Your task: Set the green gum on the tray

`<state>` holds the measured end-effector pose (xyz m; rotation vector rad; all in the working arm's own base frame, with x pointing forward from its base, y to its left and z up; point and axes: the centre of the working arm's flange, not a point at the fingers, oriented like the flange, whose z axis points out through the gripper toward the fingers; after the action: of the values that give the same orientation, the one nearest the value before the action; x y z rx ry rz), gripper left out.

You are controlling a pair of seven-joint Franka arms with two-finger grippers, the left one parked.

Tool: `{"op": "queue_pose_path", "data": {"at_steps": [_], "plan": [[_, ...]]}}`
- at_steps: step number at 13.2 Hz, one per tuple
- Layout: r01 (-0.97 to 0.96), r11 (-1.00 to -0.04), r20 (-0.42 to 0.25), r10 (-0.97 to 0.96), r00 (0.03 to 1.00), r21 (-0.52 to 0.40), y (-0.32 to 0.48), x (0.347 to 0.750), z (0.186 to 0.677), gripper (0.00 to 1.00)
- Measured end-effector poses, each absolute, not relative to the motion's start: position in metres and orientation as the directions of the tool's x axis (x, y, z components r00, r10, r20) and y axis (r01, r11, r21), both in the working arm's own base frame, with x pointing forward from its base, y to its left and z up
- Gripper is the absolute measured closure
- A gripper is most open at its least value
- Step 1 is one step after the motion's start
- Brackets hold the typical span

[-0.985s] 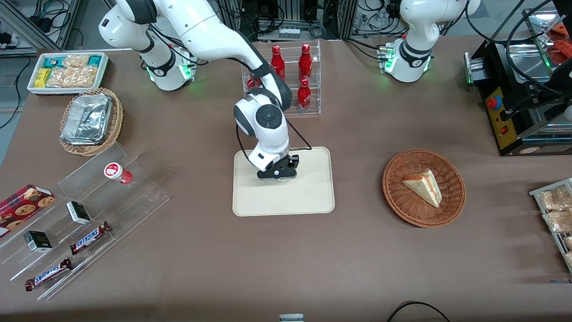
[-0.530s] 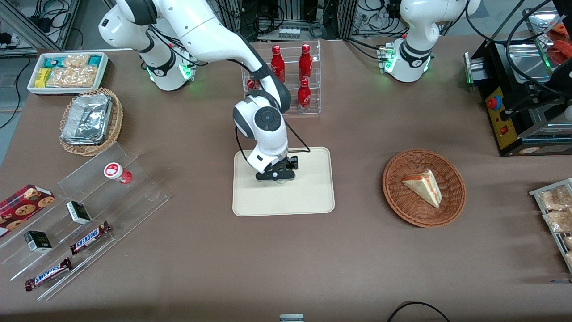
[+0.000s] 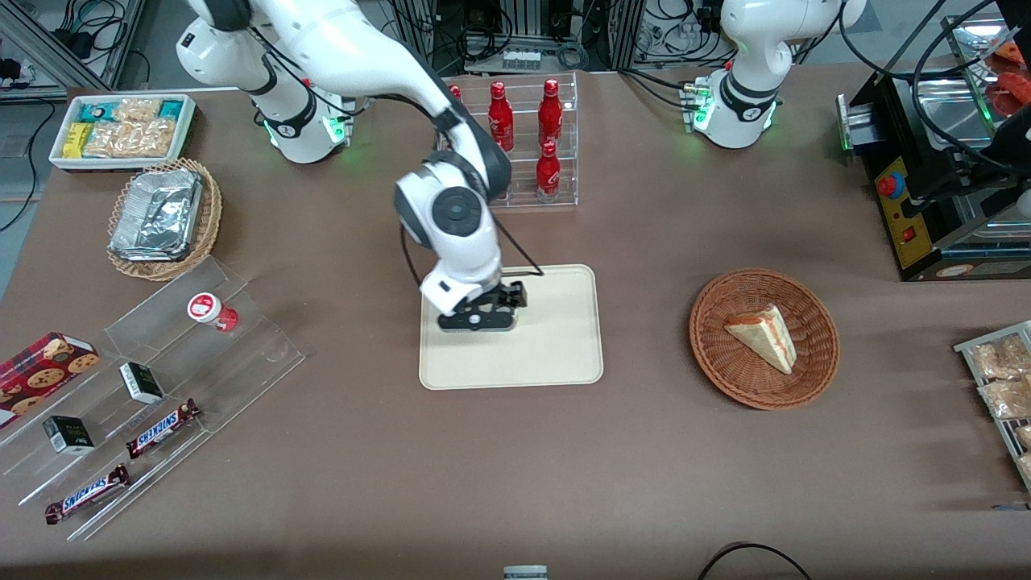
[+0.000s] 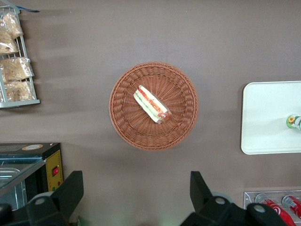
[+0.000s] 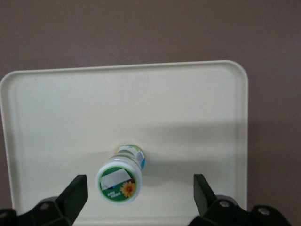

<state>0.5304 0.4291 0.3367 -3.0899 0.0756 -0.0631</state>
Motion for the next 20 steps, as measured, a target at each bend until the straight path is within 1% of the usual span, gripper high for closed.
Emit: {"op": "queue_pose_path", "data": {"at_steps": [2,4,8,10,12,15,18,20], "plan": [[-0.045,-0.996,0.027,-0.048,0.998,-0.082,0.390,0.538,0.389,0.00],[-0.043,-0.994,0.004,-0.043,0.999,-0.104,0.344,0.539,0.429,0.00],[-0.048,-0.990,-0.079,-0.038,0.996,-0.132,0.230,0.538,0.506,0.00],[-0.043,-0.988,-0.110,-0.027,0.994,-0.147,0.166,0.534,0.534,0.00],[-0.031,-0.991,-0.110,-0.017,0.994,-0.127,0.118,0.531,0.550,0.00],[-0.040,-0.997,-0.113,-0.032,0.993,-0.065,0.085,0.529,0.558,0.00],[-0.047,-0.997,-0.102,-0.040,0.994,-0.069,0.024,0.537,0.561,0.00],[-0.071,-0.995,-0.094,-0.064,0.994,-0.067,0.001,0.539,0.569,0.00]]}}
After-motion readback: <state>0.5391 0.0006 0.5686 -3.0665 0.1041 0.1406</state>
